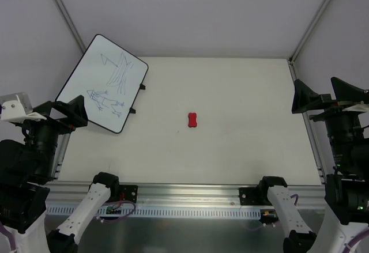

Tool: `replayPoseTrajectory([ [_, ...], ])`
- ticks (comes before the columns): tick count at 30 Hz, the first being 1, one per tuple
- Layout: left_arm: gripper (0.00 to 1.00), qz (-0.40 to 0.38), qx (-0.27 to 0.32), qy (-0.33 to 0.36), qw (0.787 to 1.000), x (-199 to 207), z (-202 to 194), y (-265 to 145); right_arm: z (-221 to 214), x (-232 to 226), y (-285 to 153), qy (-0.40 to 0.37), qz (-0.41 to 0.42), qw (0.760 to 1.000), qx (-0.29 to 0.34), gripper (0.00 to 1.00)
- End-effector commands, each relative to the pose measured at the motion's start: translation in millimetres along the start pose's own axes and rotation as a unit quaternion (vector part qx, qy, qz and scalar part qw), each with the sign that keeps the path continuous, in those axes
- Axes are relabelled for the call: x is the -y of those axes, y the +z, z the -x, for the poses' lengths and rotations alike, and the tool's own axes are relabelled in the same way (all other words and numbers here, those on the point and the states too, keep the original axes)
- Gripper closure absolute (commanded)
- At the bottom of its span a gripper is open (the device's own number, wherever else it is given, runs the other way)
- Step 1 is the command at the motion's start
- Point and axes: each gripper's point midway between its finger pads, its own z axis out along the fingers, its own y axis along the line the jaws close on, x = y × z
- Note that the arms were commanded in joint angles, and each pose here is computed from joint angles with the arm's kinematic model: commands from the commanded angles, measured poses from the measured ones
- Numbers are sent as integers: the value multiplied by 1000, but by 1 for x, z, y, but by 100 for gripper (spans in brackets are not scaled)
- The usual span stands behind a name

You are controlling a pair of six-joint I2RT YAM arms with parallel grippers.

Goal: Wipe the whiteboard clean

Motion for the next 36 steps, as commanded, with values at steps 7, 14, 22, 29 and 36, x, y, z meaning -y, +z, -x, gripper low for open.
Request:
replayPoseTrajectory([
  [7,1,20,-34,-5,999,2,-22,26,-17,4,16,33,-11,999,-18,1],
  [14,1,-13,-140,-1,990,26,-87,63,-92,-39,38,93,118,980,-128,1],
  [22,1,49,-227,-31,972,18,-146,105,-191,-53,47,192,143,942,-237,1],
  [29,1,130,-219,-118,960,-31,-155,134,-261,-67,50,189,171,917,-306,1],
  [36,1,178,-225,-84,954,-89,-154,146,-297,-91,33,94,249,907,-327,1],
])
